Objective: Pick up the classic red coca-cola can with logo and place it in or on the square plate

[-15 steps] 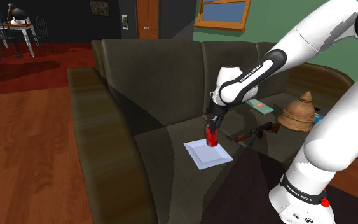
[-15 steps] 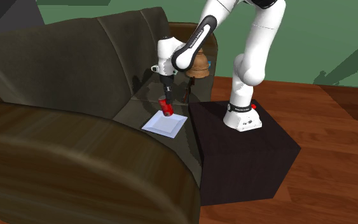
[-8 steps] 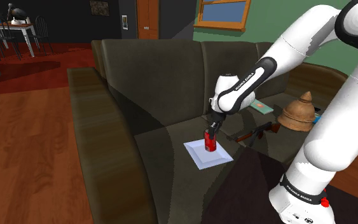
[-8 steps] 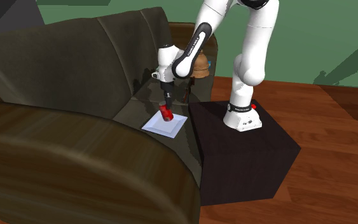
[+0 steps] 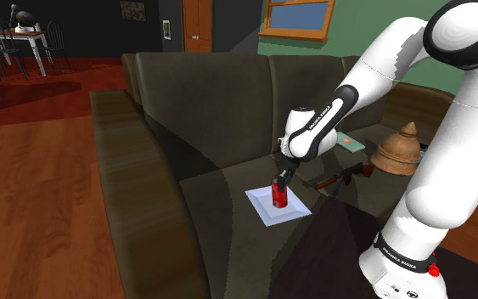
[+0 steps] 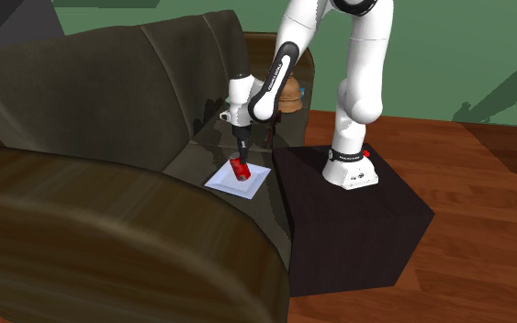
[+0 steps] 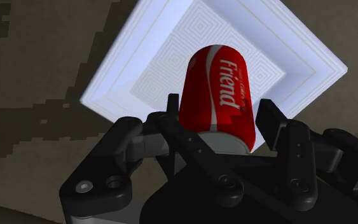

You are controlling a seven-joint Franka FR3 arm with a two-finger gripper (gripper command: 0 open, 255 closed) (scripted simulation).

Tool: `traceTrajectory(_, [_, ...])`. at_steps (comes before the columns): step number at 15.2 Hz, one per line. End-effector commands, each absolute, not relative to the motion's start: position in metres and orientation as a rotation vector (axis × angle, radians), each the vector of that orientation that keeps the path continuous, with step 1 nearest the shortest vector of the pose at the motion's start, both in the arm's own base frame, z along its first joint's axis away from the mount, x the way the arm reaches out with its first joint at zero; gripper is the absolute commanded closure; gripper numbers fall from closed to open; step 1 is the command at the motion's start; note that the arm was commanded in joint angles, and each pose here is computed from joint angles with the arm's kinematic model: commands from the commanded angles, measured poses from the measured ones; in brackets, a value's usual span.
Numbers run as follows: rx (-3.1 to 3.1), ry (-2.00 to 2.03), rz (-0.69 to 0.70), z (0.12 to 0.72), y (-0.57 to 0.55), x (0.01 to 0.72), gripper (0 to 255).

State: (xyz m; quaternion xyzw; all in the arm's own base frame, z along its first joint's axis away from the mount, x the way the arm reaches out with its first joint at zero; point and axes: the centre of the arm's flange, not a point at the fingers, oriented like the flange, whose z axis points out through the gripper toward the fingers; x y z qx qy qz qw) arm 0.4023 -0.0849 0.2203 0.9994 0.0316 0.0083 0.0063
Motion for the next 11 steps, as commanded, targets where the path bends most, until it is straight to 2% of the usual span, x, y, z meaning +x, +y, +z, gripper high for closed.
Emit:
traceTrajectory(1, [3.127,0.099,0.027,0.2198,-0.0849,0.4024,255])
traceTrajectory(5, [3.127,0.099,0.027,0.2198,-0.0849,0.4024,255])
traceTrajectory(6, [3.127,0.099,0.027,0.2198,-0.0849,0.4024,0])
traceTrajectory(11, [3.127,0.099,0.027,0.2198,-0.0849,0.4024,0])
